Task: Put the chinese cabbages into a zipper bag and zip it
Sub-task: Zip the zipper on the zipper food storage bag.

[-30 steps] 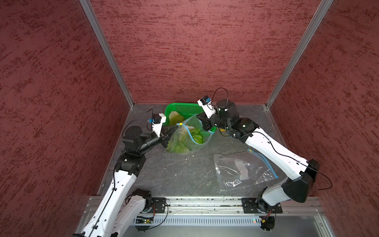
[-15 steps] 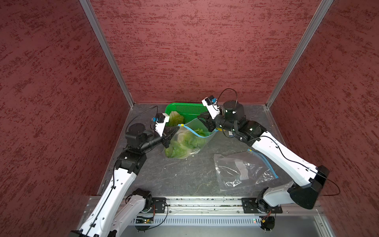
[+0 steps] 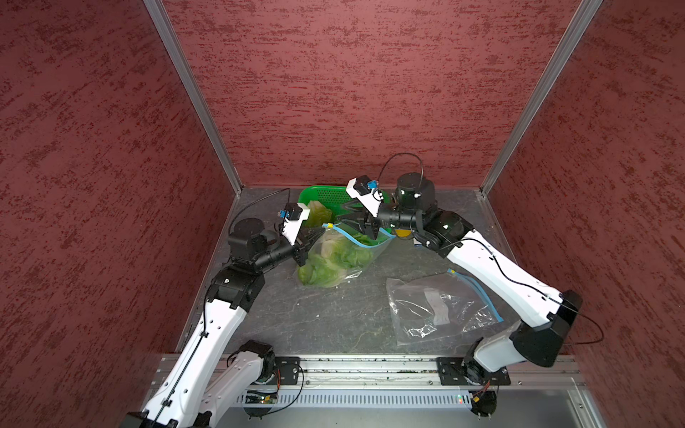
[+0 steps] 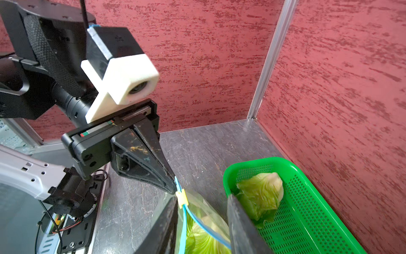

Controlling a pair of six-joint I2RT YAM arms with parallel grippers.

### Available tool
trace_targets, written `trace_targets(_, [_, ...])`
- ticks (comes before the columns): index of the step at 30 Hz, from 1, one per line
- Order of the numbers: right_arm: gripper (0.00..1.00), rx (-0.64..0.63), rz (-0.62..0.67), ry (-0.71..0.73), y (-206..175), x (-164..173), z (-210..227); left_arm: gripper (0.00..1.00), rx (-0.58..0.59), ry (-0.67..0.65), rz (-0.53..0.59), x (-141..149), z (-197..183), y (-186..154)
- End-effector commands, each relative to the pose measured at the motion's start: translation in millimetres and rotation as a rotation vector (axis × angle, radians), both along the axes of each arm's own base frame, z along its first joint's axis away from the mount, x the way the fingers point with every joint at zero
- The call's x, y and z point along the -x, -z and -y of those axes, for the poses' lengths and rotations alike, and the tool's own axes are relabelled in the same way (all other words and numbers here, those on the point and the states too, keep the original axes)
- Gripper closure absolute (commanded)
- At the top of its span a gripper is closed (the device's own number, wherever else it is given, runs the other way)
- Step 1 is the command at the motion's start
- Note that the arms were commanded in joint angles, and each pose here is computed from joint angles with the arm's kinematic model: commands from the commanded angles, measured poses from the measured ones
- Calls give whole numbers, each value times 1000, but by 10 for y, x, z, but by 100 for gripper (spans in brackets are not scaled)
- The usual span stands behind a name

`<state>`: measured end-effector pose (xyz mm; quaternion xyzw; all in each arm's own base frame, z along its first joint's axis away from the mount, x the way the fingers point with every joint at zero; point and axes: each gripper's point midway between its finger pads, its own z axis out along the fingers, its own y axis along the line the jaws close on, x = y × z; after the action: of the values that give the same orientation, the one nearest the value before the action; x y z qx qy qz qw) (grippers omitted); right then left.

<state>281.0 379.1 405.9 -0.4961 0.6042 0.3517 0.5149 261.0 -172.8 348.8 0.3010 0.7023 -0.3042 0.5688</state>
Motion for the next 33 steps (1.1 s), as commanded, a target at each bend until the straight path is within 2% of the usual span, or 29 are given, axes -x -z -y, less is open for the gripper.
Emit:
trace_targets(1, [61,22,42,-88,25,54,-128,100,-1,31,74,63,35,-187])
trace_targets(10, [66,90,-11,-132,239,-30,-272,100,-6,21,81,20,34,-209])
trace_targets(23, [67,95,-53,-157,264,81,-223,100,-4,2,76,-20,21,-220])
trace_targets(27, [73,116,-61,-144,341,31,-242,100,0,-2,76,-28,17,-235])
trace_targets(29, [78,109,-60,-146,327,32,-250,100,2,-3,77,-25,14,-236])
trace_targets(33, [82,90,-44,-146,244,54,-231,100,0,-14,76,-32,1,-235])
